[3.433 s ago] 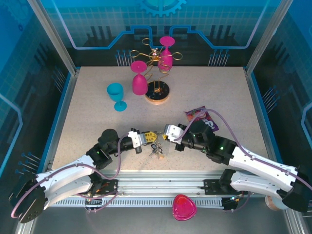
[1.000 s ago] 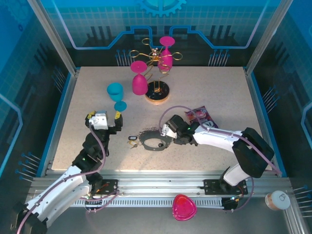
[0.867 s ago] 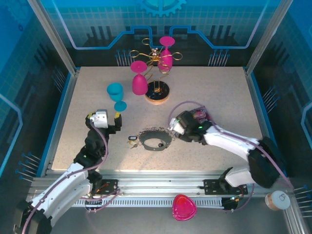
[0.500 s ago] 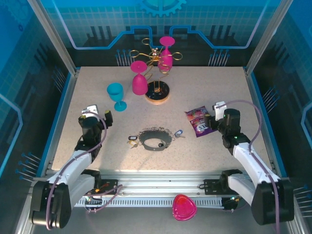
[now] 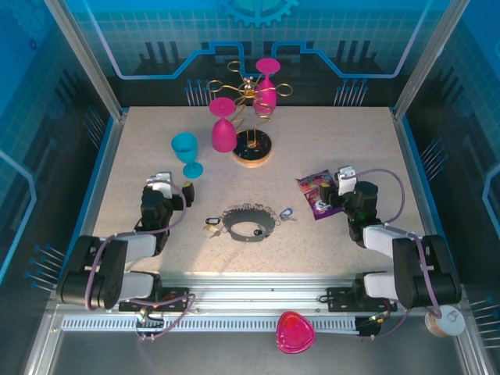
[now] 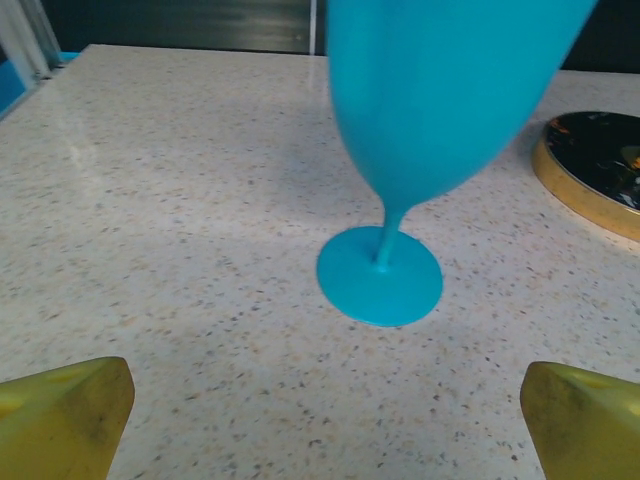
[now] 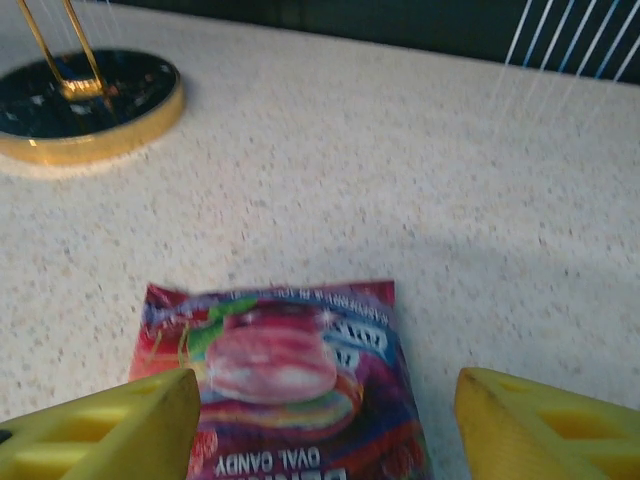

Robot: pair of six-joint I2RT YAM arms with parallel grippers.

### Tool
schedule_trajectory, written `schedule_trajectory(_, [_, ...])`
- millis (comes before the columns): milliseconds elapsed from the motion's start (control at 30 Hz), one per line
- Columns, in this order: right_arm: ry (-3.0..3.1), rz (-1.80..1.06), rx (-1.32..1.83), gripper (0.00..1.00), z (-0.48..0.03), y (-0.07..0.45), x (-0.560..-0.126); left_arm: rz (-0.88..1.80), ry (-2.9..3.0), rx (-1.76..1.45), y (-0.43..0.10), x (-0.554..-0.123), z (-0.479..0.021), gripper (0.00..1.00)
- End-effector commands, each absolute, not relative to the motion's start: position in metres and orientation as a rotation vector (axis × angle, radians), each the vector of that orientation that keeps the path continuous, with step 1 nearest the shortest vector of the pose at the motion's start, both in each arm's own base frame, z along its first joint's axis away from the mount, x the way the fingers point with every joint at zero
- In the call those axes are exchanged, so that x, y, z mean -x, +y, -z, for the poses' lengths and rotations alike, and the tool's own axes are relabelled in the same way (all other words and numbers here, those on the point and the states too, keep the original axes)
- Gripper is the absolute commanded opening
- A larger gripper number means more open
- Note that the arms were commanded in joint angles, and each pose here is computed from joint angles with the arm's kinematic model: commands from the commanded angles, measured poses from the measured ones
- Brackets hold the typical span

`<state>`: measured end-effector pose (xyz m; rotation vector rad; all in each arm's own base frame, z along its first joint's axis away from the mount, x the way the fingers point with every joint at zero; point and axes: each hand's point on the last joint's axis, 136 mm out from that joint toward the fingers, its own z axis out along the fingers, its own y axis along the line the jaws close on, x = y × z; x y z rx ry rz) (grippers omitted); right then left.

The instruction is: Put the keys on the keyring

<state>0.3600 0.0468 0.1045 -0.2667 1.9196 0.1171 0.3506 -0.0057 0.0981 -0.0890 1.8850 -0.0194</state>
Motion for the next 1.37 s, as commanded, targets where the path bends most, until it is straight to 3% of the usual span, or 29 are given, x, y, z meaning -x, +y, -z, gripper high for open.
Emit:
schedule_trajectory(0, [1.784,-0.136,0.247,0.68,-0.125,0.043,-0.374,0.061,1.766,0.023,-0.014,-0.367,-0.122,0.99])
schedule_trajectory(200, [1.799,-0.153,0.261,0.69,-0.106,0.046,-0.379,0.072,1.769,0.006,-0.015,-0.378,-0.105,0.99])
schedule_trajectory(367, [1.847,-0.164,0.253,0.71,-0.102,0.045,-0.39,-0.045,1.8,0.175,0.015,-0.384,-0.103,0.99])
schedule_trajectory(567, [1.884,-0.152,0.225,0.75,-0.1,0.04,-0.395,0.02,1.701,0.117,0.003,-0.361,-0.109,0.99])
schedule_trajectory(800, [1.882,-0.154,0.225,0.78,-0.1,0.041,-0.396,-0.034,1.702,0.221,0.022,-0.366,-0.11,0.99])
schedule_trajectory(1100, [1.882,-0.154,0.225,0.81,-0.1,0.041,-0.396,-0.006,1.697,0.176,0.014,-0.365,-0.11,0.99])
schedule_trajectory(1267, [1.885,-0.155,0.225,0.81,-0.099,0.041,-0.395,0.055,1.863,0.008,-0.015,-0.393,-0.098,0.99])
schedule_trajectory(1333, [1.885,-0.155,0.223,0.82,-0.099,0.04,-0.395,0.064,1.776,-0.003,-0.017,-0.378,-0.105,0.99])
